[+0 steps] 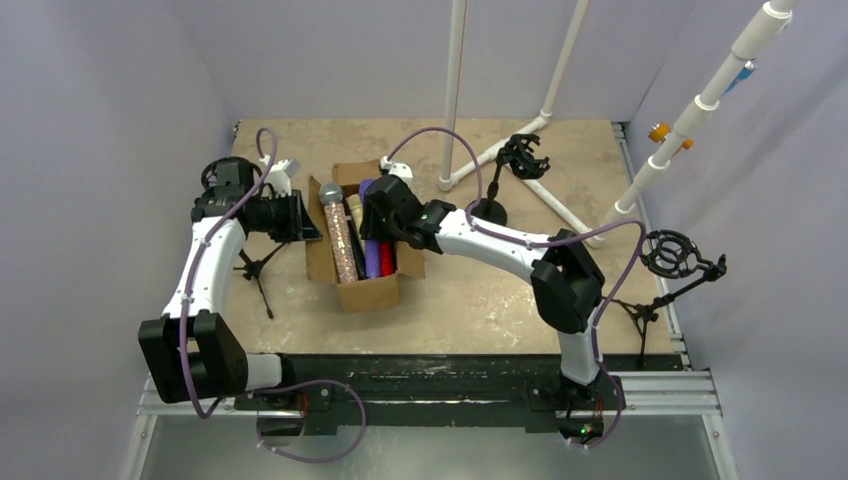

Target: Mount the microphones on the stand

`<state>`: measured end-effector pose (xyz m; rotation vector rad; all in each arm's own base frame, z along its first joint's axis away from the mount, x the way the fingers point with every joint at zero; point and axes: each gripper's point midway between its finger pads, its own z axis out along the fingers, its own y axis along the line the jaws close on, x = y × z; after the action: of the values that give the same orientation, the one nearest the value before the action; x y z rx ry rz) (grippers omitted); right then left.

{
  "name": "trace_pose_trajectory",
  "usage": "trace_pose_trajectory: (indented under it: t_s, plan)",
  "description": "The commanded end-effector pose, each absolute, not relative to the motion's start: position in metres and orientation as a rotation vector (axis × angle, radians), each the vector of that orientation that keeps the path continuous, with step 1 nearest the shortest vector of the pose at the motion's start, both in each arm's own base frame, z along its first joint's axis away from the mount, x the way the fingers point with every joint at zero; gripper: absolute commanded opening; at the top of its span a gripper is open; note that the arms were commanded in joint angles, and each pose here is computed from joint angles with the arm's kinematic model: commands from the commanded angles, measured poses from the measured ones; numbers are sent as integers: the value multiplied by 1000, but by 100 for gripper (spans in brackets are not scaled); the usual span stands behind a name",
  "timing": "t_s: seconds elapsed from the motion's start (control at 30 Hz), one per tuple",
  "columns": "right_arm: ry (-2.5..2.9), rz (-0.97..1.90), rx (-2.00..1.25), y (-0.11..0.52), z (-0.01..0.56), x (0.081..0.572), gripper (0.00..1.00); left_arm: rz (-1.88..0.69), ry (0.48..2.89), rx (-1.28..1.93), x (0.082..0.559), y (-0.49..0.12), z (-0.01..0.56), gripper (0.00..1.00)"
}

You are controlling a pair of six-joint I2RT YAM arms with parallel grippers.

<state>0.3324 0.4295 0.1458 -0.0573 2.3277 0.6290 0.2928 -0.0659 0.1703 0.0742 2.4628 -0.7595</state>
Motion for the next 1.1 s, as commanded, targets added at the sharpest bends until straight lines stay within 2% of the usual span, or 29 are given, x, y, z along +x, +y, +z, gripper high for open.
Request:
trace_pose_trajectory:
  t_s: [0.0,0.03,0.07,0.2,0.27,0.3,0.47,0.73,0.83,1.07]
  plan:
    - [2336,627,-55,441,129,337,45,-680,2419,135,309,-65,184,9]
    - [2329,626,-52,441,133,338,42,-662,2426,153,308,-66,184,2]
    - [2320,629,-48,440,139,339,38,-628,2433,163,308,-65,182,0]
    - [2260,660,-34,438,174,342,20,-477,2431,222,311,-58,185,0]
    - [2227,689,-35,436,197,340,7,-386,2435,234,313,-49,190,0]
    - [2212,705,-38,435,206,339,5,-342,2438,235,314,-44,193,0]
    - [2166,776,-48,425,241,326,2,-195,2439,241,312,-24,207,0]
    - [2137,811,-22,394,264,306,0,-152,2448,273,299,-19,214,0]
    - [2182,762,5,375,248,303,0,-150,2449,279,296,-19,214,0]
    - [2367,639,63,341,151,289,0,-166,2438,337,290,-22,217,0]
